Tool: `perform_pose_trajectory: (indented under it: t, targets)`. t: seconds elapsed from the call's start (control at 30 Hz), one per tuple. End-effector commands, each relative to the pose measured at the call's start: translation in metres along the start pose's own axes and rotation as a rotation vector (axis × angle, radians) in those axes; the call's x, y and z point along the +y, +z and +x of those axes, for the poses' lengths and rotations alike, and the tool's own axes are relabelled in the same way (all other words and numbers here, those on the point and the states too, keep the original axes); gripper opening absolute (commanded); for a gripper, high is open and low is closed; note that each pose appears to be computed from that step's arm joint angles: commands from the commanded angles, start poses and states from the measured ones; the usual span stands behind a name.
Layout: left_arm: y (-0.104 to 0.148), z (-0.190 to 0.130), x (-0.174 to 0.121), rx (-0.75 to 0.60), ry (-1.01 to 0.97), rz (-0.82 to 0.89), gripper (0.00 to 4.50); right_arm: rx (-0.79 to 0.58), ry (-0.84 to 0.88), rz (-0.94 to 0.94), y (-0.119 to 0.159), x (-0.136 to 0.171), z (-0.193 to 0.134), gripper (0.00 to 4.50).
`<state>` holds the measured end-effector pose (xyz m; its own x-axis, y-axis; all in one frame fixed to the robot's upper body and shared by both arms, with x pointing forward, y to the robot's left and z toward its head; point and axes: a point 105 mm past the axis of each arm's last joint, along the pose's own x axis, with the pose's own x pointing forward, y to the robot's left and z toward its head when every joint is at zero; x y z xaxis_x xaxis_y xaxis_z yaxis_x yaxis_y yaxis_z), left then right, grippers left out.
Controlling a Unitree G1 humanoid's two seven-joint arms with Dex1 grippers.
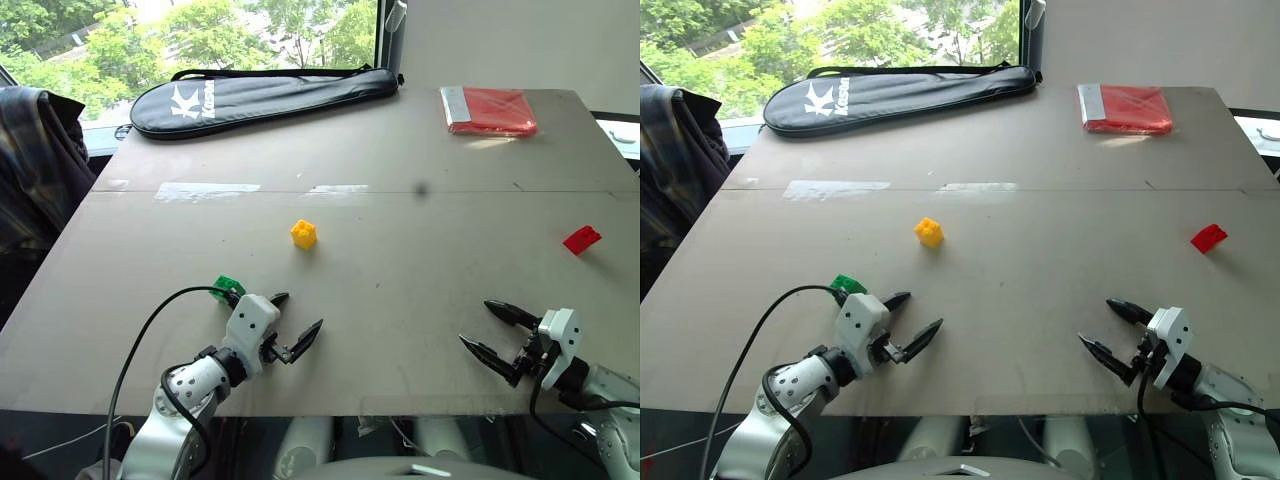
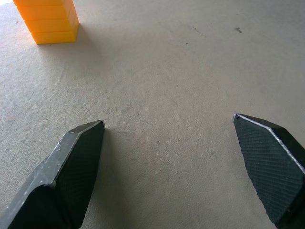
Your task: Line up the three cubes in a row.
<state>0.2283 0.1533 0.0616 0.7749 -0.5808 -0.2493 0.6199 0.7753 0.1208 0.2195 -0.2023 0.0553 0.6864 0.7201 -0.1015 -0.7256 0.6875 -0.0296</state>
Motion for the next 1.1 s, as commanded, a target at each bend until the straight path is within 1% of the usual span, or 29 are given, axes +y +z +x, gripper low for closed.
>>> perform_pose_trajectory:
  t: [0.03,0.3,0.93,1.0,1.1]
  targets:
    - [-0.004,0.001,-0.004,0.009,-0.035,-0.024,4.41,0.010,-0.034,-0.020,0.000,-0.003,-0.007,4.50]
    - [-0.003,0.004,-0.003,-0.001,-0.037,-0.032,4.41,0.025,-0.049,-0.031,-0.002,-0.010,-0.008,4.50]
    - [-0.001,-0.003,-0.009,0.008,-0.026,-0.039,4.41,0.046,-0.040,-0.028,-0.004,-0.010,-0.010,4.50]
    - [0.000,-0.004,-0.008,0.007,-0.027,-0.035,4.41,0.037,-0.062,-0.026,-0.002,-0.013,-0.011,4.50]
    - [0.006,-0.003,-0.006,-0.006,-0.040,-0.023,4.41,0.002,-0.151,-0.016,0.005,-0.026,-0.014,4.50]
